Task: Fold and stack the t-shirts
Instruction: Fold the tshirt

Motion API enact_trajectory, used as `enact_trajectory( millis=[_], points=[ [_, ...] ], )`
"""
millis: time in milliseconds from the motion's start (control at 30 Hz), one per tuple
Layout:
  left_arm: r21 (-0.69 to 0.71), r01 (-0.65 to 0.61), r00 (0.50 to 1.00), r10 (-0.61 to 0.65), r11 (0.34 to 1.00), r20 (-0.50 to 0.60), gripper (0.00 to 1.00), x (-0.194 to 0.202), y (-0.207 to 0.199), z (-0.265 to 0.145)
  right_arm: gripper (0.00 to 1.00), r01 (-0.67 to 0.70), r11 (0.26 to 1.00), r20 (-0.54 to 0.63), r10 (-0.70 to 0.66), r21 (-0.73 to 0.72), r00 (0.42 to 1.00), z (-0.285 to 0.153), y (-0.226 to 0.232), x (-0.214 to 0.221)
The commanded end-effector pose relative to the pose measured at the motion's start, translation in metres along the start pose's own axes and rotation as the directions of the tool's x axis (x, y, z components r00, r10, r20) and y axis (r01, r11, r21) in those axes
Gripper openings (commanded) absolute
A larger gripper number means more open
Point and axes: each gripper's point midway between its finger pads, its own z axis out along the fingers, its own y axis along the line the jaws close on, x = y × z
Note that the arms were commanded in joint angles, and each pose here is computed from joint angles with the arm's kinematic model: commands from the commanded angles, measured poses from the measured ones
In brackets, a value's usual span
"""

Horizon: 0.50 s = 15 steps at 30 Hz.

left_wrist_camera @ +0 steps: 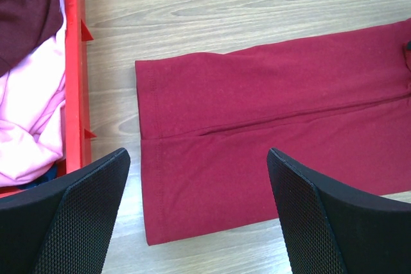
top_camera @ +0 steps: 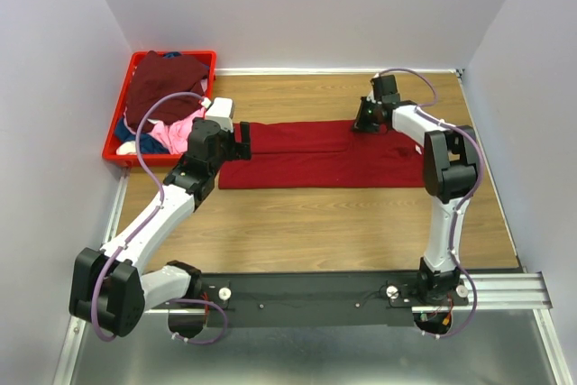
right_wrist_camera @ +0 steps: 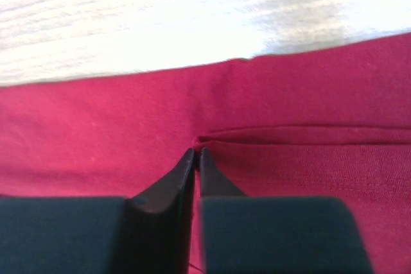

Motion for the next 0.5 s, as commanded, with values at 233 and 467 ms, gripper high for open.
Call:
enact_trajectory(
  millis=[233, 467],
  points=[
    [0.018, -0.009, 1.000, 0.008, 1.000, 0.012, 0.95, -0.009, -0.003, 0.000, 0.01, 0.085, 0.996, 0.025, -0.085, -0.033, 0.996, 0.001, 0.027, -0.005],
    [0.023, -0.009, 1.000, 0.008, 1.000, 0.007, 0.95, -0.008, -0.004, 0.002, 0.01, 0.151, 0.988, 0.026, -0.150, -0.038, 0.988, 0.002, 0.038, 0.000]
  ],
)
